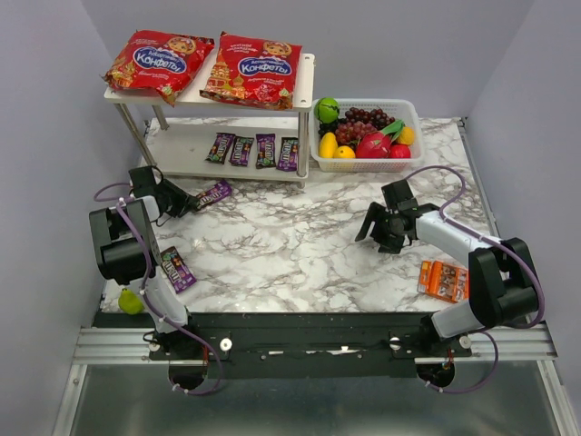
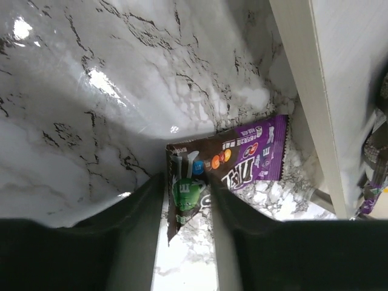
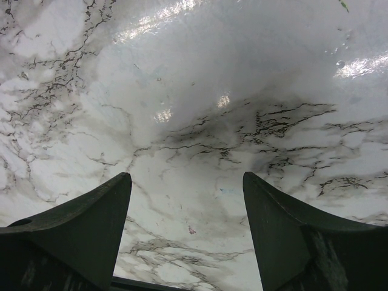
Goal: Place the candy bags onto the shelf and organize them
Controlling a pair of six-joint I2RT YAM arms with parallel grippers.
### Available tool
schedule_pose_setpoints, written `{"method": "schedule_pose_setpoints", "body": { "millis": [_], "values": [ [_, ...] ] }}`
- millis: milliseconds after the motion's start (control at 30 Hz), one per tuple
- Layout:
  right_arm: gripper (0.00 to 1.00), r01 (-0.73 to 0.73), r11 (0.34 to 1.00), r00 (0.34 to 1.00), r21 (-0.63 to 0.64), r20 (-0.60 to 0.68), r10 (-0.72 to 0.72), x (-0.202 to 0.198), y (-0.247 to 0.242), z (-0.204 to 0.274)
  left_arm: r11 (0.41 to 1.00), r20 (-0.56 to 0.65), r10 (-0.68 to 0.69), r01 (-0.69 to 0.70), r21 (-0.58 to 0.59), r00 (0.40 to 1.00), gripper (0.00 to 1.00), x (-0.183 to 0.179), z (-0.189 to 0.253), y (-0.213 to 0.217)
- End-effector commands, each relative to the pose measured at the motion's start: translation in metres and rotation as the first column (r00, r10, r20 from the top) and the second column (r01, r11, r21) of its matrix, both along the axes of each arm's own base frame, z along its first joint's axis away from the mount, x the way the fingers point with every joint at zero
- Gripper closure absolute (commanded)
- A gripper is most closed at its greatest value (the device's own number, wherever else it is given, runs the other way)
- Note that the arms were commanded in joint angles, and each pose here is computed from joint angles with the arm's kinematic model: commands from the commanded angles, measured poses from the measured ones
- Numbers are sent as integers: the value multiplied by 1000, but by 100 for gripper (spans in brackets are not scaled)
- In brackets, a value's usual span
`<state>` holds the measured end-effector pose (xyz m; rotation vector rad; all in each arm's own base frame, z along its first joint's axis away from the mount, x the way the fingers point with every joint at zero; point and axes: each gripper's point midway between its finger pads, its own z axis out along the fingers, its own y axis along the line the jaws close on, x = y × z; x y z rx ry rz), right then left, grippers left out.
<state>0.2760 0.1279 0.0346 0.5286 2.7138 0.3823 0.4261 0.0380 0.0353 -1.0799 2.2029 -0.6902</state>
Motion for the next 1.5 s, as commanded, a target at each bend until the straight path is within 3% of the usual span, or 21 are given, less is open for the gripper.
{"method": "schedule_pose_setpoints", "body": {
  "millis": [0,133,333,633,800,1033,1233,1467],
  "values": [
    [18,13,1000,1000,9,7,-13,6,0,1,1000,-73,-4,4,-1,997,67,-15,-25,2],
    [18,14,1000,1000,10,5,-14,7,1,1,1000,-80,15,-15,-9,997,100,-19,-22,7],
    [18,12,1000,1000,15,-5,-12,7,2,-1,996,-17,64,-65,-60,998,100,-18,3,19],
    [19,5,1000,1000,16,-8,-5,6,3,-2,981,152,187,-178,-73,971,100,-13,87,35],
    [19,-2,1000,1000,12,-9,2,5,2,-3,966,266,255,-234,-109,930,100,-8,140,38],
    [19,-9,1000,1000,6,-5,9,5,1,-3,934,442,358,-312,-175,822,100,9,198,54],
    [19,-15,1000,1000,2,3,15,6,1,-1,901,482,433,-357,-246,762,100,26,207,63],
    [19,-14,1000,1000,-10,6,14,8,-1,0,852,427,522,-431,-297,738,100,51,173,64]
  ]
}}
